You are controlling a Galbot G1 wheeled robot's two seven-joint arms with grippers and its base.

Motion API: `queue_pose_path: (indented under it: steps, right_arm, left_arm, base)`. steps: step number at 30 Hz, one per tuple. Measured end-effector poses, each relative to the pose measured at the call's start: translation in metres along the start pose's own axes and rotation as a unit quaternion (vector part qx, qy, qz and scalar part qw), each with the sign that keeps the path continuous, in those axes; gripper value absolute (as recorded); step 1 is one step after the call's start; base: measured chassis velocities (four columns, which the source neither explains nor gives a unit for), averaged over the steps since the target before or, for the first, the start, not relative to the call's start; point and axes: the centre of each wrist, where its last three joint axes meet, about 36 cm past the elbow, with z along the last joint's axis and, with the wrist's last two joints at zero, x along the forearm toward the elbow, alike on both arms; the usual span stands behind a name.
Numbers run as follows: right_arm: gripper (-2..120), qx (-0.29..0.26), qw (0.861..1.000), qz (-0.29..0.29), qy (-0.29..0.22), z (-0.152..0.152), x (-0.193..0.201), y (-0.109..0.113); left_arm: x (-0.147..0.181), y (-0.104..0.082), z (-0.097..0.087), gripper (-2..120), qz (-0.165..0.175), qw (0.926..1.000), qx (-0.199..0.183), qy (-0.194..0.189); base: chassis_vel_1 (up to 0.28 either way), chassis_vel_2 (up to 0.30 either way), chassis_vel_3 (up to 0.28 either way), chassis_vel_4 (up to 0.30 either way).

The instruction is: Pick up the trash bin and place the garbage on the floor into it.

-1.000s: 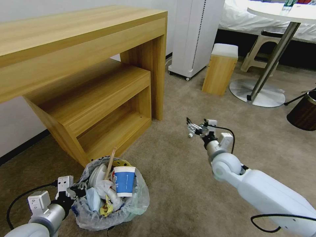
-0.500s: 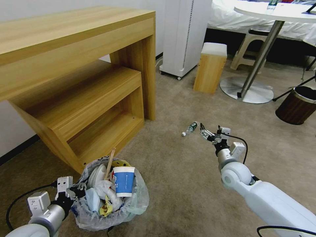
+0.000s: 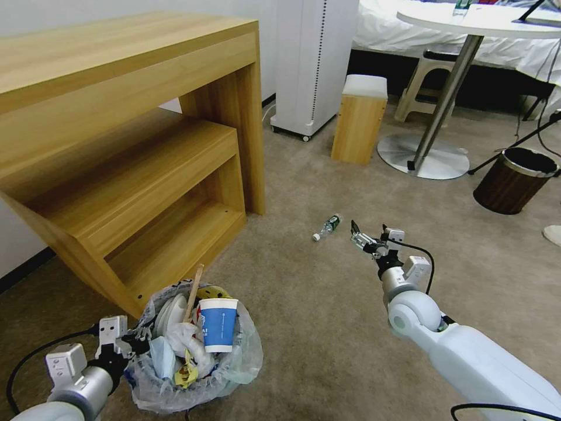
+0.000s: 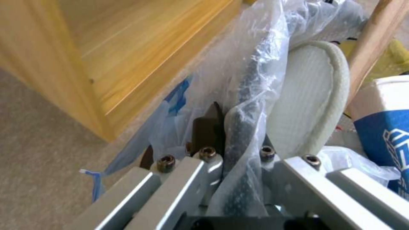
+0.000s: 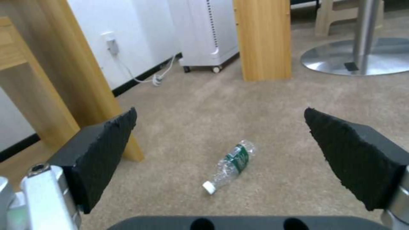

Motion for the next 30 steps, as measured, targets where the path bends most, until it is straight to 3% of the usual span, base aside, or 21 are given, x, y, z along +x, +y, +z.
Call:
queue_pose_path:
  steps: [30]
  right_arm:
    - [100,-0.002,1.000,-0.004,-0.009,0.005,0.017,-0.011]
  left_arm:
    - [0.004,-0.004,0.000,1,0.004,1.0000,-0.005,-0.002]
  base:
    - [-0.002,-0.004,-0.002,-0.002]
